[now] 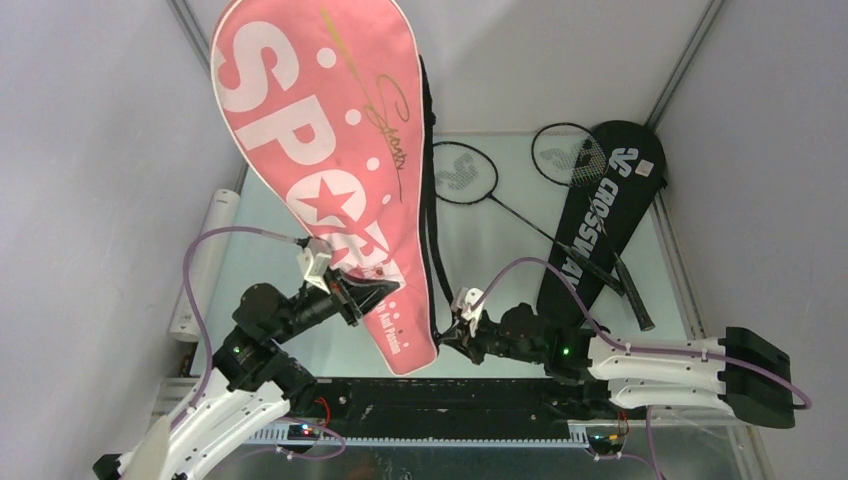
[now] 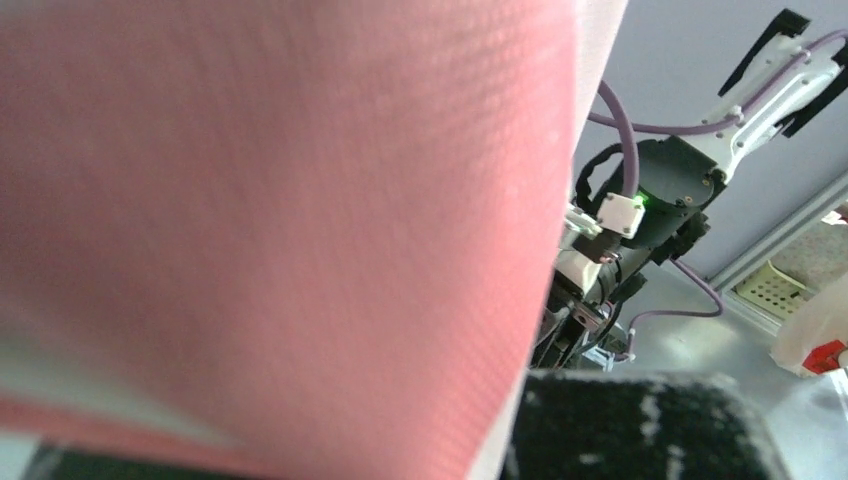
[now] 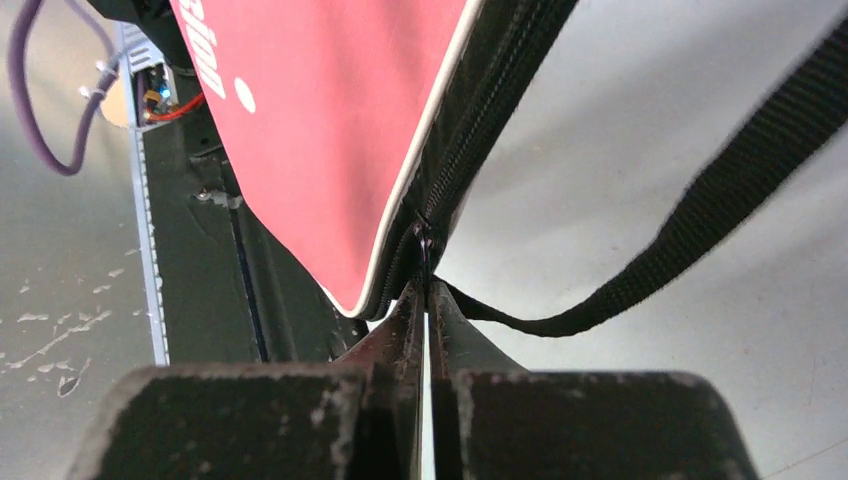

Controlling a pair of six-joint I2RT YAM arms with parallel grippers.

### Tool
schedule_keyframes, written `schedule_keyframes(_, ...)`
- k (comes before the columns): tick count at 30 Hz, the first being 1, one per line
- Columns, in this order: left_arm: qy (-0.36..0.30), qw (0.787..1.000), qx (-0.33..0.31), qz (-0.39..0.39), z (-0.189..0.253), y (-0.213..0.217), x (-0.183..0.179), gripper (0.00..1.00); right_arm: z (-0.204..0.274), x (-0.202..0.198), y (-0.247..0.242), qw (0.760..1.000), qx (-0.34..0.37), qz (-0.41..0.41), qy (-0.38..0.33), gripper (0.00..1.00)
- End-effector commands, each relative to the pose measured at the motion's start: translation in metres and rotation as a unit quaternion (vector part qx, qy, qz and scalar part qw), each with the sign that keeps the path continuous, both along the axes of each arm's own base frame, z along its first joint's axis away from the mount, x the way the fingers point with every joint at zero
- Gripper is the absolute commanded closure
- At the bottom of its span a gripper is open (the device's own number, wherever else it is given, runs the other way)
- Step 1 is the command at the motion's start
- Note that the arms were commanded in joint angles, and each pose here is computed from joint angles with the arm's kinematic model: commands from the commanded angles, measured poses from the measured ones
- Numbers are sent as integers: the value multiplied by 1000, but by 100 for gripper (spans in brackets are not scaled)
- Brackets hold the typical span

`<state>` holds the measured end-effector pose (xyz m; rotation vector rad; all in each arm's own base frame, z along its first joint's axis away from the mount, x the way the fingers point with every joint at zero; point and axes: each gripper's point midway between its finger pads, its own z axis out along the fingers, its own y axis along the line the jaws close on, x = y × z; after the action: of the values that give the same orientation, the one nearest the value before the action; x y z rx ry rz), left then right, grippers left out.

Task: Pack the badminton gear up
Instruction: Adjust the racket bag.

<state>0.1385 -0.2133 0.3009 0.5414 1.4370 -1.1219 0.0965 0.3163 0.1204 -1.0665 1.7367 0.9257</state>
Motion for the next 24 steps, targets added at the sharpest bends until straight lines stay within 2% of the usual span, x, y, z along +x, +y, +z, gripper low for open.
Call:
schedule_keyframes(1, -223, 948, -177, 140, 174, 76, -16, 100, -60, -21, -35, 995, -92, 17, 25, 100)
schedule_keyframes(6, -191, 946, -200, 167, 193, 86, -10, 100, -74, -40, -37, 991, -114, 74, -11, 100)
schedule_keyframes(9, -175, 955, -175, 162, 188, 72, 3, 100, -77, -60, -27, 985, -111, 125, -43, 100)
schedule_keyframes(11, -178, 961, -161, 140, 186, 62, 2, 100, -73, -54, -25, 988, -105, 106, -49, 100)
schedule_keyframes(14, -186, 965, -150, 113, 181, 52, -2, 100, -50, -16, -27, 995, -77, -13, -63, 100)
schedule_keyframes(15, -186, 965, -149, 108, 179, 50, -2, 100, -34, 3, -32, 994, -53, -66, -67, 90)
schedule_keyframes(16, -189, 966, -145, 98, 175, 47, -4, 100, -25, 10, -34, 994, -24, -103, -43, 80)
schedule_keyframes(17, -192, 967, -143, 89, 173, 44, -5, 100, -6, 20, -37, 992, 19, -124, -33, 56)
schedule_keyframes(18, -191, 967, -142, 85, 168, 41, -4, 100, 4, 20, -37, 991, 49, -126, -18, 43)
schedule_keyframes(19, -190, 968, -143, 77, 165, 39, -6, 100, 25, 21, -37, 987, 110, -114, -15, 18)
schedule_keyframes(20, -190, 969, -142, 71, 160, 35, -5, 100, 38, 22, -44, 982, 152, -111, -21, 5)
schedule_keyframes(21, -186, 970, -146, 59, 157, 32, -7, 100, 60, 11, -39, 976, 202, -69, -29, 3)
schedule_keyframes(24, -187, 969, -161, 29, 150, 23, -12, 100, 107, 3, -53, 950, 301, -31, -71, 1)
